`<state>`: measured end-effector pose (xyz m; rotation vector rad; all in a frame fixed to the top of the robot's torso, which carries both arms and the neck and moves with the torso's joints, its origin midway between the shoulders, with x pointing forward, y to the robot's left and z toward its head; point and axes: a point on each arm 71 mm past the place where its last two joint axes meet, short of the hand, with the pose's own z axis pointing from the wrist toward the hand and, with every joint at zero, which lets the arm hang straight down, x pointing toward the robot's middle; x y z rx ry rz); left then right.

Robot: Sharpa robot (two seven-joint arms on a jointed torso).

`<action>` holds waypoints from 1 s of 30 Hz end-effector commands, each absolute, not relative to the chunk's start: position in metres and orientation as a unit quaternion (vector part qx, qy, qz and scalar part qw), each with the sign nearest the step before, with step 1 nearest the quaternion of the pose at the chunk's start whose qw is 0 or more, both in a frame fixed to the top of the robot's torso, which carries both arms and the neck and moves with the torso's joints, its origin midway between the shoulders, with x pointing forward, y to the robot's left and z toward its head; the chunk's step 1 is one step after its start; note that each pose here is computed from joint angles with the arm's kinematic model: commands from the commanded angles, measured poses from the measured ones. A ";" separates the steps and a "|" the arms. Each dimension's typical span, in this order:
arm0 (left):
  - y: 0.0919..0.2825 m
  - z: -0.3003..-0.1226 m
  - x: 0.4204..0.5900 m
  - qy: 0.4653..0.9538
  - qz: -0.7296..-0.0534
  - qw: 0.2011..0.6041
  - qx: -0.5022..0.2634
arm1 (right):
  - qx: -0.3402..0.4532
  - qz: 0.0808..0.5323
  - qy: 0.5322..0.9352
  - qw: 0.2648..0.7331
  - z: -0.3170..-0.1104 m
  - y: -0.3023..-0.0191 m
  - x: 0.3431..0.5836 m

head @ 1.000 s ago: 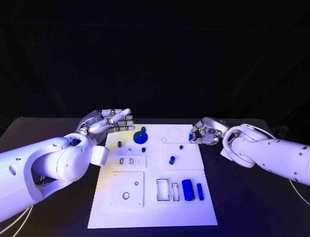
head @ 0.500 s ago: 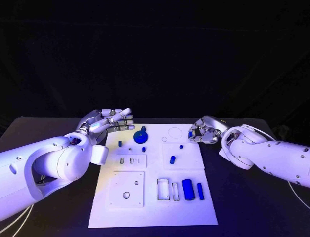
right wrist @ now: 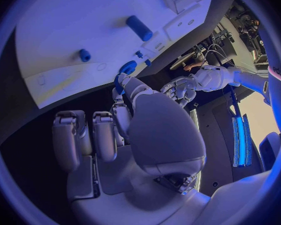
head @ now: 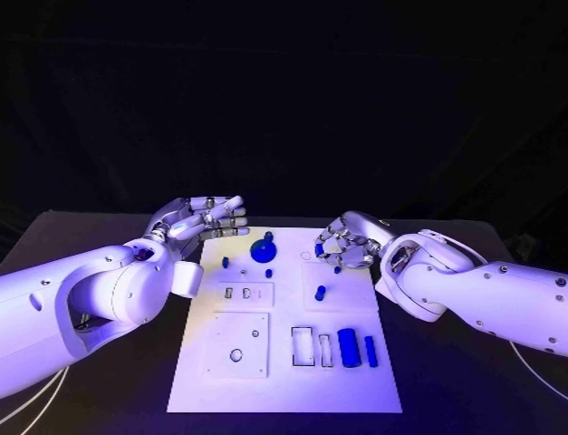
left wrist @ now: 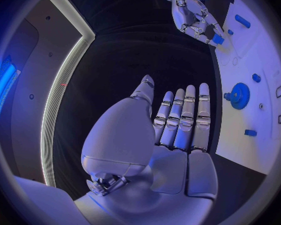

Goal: Assemble the parts on the task board

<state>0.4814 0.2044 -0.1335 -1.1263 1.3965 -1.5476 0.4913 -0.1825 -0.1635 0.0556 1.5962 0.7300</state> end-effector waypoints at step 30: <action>0.202 -0.138 0.482 0.548 -0.607 0.369 -0.442 | -0.073 0.321 0.723 0.607 -0.207 -0.061 0.463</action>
